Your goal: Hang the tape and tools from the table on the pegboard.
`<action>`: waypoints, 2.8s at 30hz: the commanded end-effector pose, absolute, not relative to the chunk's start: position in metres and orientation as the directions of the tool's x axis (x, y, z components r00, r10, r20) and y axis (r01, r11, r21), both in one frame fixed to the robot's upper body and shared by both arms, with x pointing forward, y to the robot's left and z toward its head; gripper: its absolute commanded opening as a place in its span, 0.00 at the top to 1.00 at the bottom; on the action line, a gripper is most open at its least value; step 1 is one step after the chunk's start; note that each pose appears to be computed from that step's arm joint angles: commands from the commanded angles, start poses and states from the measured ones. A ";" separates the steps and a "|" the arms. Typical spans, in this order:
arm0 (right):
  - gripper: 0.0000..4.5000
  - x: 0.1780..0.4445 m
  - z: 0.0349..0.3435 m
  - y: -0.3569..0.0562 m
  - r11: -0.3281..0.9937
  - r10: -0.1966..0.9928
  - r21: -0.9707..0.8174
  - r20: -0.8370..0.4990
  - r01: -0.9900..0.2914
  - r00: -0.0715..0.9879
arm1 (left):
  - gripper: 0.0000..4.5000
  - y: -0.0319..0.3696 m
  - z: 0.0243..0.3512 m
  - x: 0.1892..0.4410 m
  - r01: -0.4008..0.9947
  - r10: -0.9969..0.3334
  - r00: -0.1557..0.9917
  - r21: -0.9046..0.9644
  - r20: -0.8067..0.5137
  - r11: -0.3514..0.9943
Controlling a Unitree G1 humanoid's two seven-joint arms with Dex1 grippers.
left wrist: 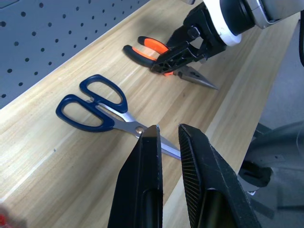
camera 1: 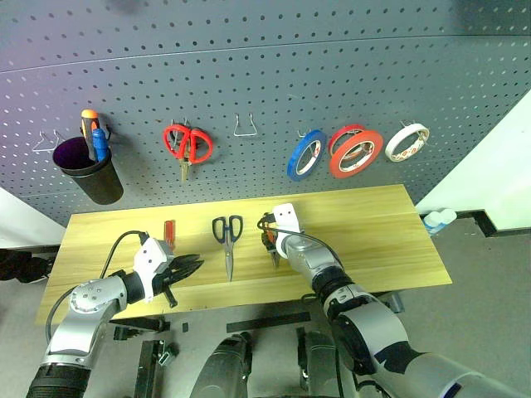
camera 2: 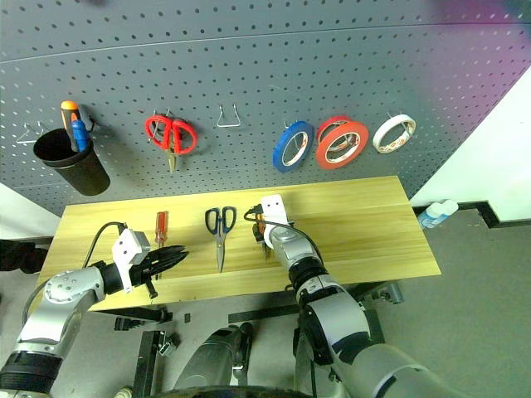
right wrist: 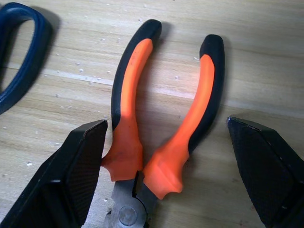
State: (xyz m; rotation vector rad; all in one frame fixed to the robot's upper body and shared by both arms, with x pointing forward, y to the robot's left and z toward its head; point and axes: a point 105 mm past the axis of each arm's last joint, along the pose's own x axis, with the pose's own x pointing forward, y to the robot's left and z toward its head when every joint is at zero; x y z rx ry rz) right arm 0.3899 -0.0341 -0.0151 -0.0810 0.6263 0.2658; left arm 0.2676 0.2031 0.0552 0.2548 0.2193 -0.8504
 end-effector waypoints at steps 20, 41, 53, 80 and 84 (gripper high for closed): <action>0.53 0.366 -0.023 -0.009 0.900 0.315 -0.055 -0.606 -0.433 0.731 | 0.86 0.203 0.068 0.272 0.754 -0.713 0.656 0.163 -0.248 0.636; 0.53 0.316 0.085 -0.055 0.749 0.575 -0.317 -0.126 -0.582 0.808 | 0.86 0.184 0.118 0.292 0.752 -0.757 0.652 0.170 -0.053 0.636; 0.53 0.326 0.187 -0.051 0.777 0.623 -0.278 0.208 -0.565 0.754 | 0.86 0.193 0.144 0.299 0.696 -0.720 0.693 0.224 0.035 0.682; 0.53 0.389 0.297 0.003 0.887 0.459 -0.241 0.537 -0.393 0.708 | 0.86 0.194 0.145 0.313 0.589 -0.627 0.772 0.250 0.109 0.769; 0.53 0.401 0.289 0.015 0.885 0.463 -0.230 0.521 -0.404 0.717 | 0.86 0.197 0.143 0.314 0.575 -0.614 0.782 0.255 0.107 0.777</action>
